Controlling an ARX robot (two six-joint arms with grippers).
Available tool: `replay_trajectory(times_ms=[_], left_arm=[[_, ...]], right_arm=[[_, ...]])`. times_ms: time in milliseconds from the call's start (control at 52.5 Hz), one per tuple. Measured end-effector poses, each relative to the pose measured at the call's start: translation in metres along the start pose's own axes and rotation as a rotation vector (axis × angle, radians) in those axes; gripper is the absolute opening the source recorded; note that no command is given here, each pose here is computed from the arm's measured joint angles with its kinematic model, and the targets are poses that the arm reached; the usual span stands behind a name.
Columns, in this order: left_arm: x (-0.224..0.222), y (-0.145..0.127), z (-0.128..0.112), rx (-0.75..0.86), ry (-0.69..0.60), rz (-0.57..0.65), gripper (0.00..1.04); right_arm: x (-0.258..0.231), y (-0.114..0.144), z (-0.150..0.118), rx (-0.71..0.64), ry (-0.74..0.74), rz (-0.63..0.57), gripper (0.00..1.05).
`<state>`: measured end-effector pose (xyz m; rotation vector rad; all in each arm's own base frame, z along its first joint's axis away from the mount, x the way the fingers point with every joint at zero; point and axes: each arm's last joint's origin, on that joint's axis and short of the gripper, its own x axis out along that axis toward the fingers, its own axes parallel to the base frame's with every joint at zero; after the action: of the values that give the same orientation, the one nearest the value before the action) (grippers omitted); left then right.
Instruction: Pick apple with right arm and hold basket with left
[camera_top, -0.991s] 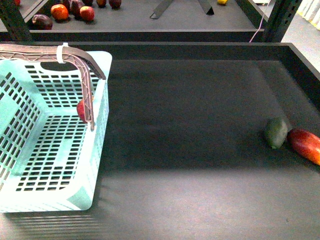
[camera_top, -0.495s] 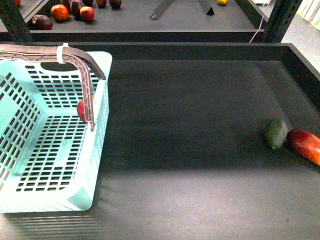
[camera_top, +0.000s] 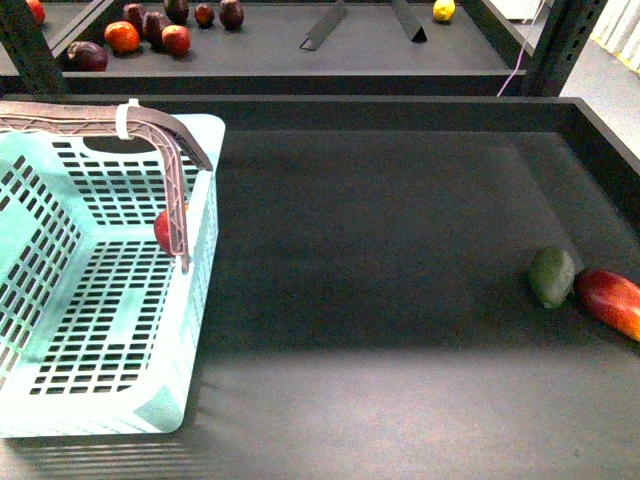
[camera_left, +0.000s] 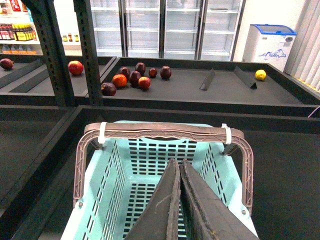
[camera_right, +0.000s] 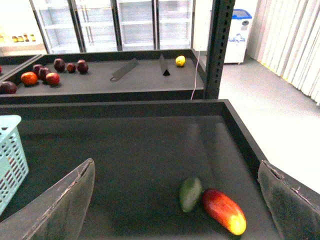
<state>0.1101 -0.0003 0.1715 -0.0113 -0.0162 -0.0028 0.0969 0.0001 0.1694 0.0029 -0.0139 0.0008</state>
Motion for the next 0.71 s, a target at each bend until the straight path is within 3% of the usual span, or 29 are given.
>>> replay_trajectory(times_ms=[705], left_arm=[[-0.013, 0.0, -0.003, 0.0, 0.005, 0.0, 0.03]], right_arm=[[0.0, 0.0, 0.0, 0.0, 0.0, 0.0, 0.96]])
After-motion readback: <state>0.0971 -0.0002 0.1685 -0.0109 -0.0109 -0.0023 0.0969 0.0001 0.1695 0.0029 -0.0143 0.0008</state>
